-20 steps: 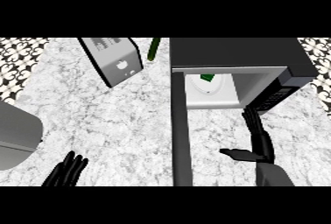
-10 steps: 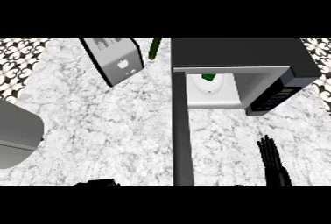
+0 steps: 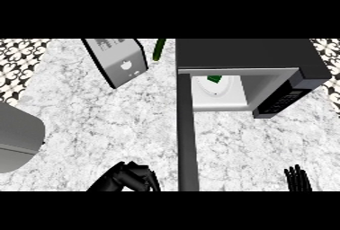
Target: Pick up the milk, place it into the microwave and close the microwave
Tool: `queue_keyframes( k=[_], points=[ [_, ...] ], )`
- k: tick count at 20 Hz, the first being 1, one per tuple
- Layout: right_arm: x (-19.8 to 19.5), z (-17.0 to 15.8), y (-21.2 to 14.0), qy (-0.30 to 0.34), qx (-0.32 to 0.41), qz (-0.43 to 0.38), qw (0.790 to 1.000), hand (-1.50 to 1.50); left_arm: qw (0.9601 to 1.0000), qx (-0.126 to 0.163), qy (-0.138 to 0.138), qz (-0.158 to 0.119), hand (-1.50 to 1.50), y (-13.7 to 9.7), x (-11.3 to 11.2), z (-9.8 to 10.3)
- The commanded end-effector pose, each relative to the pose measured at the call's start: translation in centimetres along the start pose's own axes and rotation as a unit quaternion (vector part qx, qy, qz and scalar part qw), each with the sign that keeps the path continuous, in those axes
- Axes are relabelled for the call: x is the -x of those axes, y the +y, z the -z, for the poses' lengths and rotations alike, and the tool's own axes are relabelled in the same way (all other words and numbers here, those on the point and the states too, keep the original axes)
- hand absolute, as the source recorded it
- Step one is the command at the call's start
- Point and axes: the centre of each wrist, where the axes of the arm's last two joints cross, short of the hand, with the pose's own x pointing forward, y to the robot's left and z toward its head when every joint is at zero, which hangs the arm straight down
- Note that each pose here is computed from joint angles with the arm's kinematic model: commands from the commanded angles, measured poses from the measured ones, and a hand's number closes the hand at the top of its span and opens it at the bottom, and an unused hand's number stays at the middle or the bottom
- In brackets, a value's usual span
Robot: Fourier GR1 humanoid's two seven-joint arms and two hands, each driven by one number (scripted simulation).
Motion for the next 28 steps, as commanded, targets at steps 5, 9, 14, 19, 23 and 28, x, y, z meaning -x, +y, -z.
queue_keyframes(
  k=[5,9,14,19,23,28],
  points=[
    [-2.3,-2.5,-2.9,-0.033,0.0,0.026,0.999,-1.5,0.99,0.129,0.059,0.001,1.5,-3.6,1.9,4.0],
    [-4.6,-3.8,-3.5,-0.041,-0.022,0.019,0.999,-1.5,0.9888,0.139,0.032,0.044,1.5,-5.8,2.7,5.5],
    [-6.0,-3.9,-5.2,-0.072,-0.042,0.039,0.996,-1.5,0.9835,0.161,0.042,0.07,1.5,-9.7,4.5,7.0],
    [-7.8,-2.0,-2.5,-0.09,-0.08,0.071,0.99,-1.5,0.9776,0.184,0.077,0.067,1.5,-12.6,5.6,7.6],
    [-9.1,-2.3,-2.2,-0.109,-0.1,0.079,0.986,-1.5,0.9778,0.17,0.106,0.062,1.5,-13.1,6.2,8.6],
    [-10.9,-0.1,-1.5,-0.123,-0.123,0.088,0.981,-1.5,0.9878,0.112,0.1,0.041,1.5,-12.8,6.8,9.4]
  ],
)
